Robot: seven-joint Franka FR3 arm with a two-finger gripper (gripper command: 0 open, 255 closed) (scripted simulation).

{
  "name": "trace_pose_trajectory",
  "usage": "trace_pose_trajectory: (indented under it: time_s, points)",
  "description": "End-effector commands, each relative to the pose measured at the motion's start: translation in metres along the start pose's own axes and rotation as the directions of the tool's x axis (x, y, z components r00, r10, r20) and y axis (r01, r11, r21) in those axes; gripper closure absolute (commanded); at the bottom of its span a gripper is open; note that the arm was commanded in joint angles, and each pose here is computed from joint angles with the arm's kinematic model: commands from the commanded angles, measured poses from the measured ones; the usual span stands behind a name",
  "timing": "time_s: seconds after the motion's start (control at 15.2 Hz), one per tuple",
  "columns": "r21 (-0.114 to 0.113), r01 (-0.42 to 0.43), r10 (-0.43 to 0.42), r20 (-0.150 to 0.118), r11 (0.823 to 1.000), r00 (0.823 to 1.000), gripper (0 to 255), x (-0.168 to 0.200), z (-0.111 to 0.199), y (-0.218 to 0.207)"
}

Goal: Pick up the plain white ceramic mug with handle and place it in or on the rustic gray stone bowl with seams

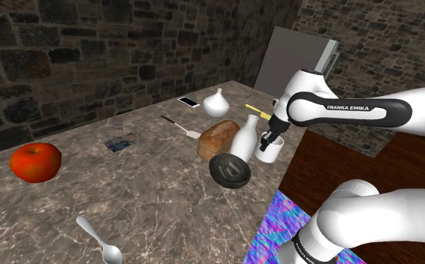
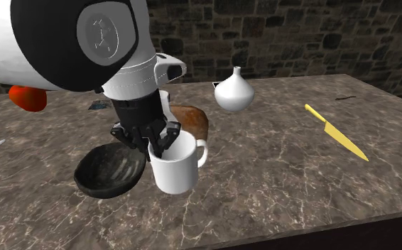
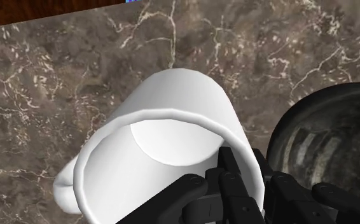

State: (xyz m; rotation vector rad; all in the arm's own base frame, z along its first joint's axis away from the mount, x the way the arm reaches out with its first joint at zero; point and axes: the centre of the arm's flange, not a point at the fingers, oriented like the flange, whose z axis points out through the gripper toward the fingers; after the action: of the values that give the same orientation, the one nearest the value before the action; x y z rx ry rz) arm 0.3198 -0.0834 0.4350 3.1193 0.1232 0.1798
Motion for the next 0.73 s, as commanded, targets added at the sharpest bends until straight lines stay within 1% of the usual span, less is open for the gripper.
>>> trace_pose_trajectory:
  time_s: [0.0, 0.66]
  points:
    - [0.000, 0.000, 0.000, 0.000, 1.000, 1.000, 255, 0.000, -0.012, 0.000]
    - [0.000, 0.000, 0.000, 0.000, 1.000, 1.000, 255, 0.006, -0.062, 0.001]
